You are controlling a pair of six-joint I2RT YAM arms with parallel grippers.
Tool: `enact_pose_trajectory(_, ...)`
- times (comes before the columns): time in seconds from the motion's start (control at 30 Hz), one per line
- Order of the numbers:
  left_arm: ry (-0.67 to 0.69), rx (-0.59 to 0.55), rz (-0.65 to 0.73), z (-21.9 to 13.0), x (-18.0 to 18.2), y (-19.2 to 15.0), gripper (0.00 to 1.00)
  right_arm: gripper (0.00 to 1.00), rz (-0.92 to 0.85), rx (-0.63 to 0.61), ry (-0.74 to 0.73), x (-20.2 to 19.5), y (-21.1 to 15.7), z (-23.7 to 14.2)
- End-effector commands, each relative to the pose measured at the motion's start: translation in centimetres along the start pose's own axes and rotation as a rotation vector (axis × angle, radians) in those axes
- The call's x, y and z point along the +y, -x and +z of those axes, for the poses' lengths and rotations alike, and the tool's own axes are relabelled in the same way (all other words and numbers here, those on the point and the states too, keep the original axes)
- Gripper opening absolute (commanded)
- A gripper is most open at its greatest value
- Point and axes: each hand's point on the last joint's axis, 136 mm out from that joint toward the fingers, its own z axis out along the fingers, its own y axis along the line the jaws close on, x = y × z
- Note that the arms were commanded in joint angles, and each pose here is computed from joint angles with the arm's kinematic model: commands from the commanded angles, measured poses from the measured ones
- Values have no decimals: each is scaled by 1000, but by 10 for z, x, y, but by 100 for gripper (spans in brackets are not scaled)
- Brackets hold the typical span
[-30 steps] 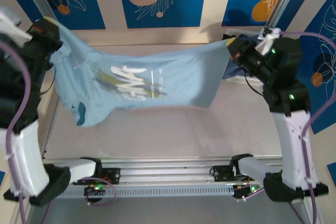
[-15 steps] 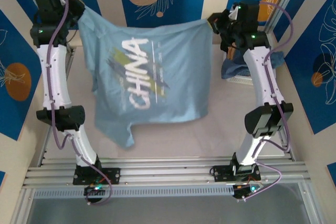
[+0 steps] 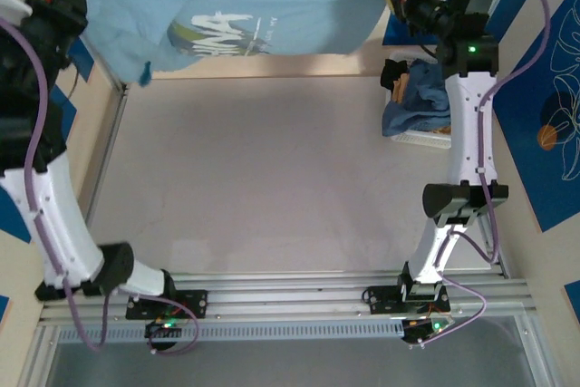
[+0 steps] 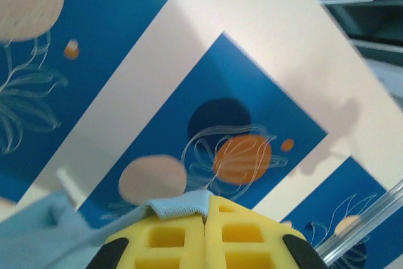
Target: Fold and stack the t-shirts
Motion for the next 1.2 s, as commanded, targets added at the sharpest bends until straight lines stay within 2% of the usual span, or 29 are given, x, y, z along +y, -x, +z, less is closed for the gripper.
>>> enact_pose_trajectory(0.0,160,231,-105,18,73,-88,0,0,84,140,-193,-81,-50,15)
enact_pose_trajectory(0.17,416,514,-264,-35,172,-230,0,0,230,231,-427,-209,-126,8)
enact_pose_trajectory(0.3,555,806,-378,-86,223,-344,0,0,296,284,-671,-298,-176,-19)
enact_pose_trajectory(0.4,663,980,-396,-129,245,-404,0,0,303,281,-915,-345,-196,-61)
enact_pose_trajectory(0.47,697,1041,-391,-148,250,-427,0,0,294,265,-1032,-360,-203,-89)
enact_pose_trajectory(0.6,729,1075,-394,-172,254,-446,0,0,268,209,-1199,-373,-215,-147)
enact_pose_trajectory(0.8,769,1110,-394,-183,261,-457,0,0,340,207,-1290,-382,-252,-198)
enact_pose_trajectory(0.93,796,1108,-378,-178,266,-458,0,0,385,226,-1328,-393,-274,-213)
enact_pose_trajectory(1.17,857,1120,-397,-177,271,-464,0,0,399,248,-1376,-399,-280,-225)
